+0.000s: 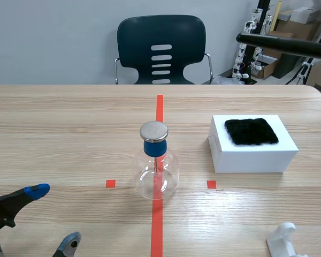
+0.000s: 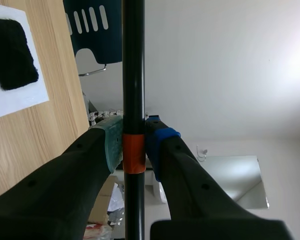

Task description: Do the electroscope experiment. move the rod toward and away from the electroscope

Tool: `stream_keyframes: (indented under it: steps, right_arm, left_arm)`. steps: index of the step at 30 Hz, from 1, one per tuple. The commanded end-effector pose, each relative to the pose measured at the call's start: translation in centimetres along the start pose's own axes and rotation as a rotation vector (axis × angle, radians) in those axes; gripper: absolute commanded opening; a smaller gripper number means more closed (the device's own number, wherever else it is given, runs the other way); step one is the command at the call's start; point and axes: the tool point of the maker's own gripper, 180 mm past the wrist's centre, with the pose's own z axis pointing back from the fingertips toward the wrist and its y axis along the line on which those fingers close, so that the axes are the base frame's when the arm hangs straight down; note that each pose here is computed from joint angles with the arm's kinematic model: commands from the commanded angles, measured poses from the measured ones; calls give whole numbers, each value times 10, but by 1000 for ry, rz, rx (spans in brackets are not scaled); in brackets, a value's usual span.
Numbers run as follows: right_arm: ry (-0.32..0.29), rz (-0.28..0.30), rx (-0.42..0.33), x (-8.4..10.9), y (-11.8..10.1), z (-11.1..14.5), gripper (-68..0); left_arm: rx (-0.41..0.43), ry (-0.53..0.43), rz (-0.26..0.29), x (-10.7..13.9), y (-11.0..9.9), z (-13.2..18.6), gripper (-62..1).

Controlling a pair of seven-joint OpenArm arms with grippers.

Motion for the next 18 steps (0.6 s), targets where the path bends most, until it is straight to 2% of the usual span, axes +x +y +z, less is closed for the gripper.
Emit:
stream_keyframes:
  steps: [1,18]
  right_arm:
    - [-13,4,-29,5,-7,-2,-662]
    - [1,-5,-26,3,-5,0,-660]
  left_arm:
    - [1,-34,-2,6,1,-4,14]
    - [1,-34,-2,6,1,-4,14]
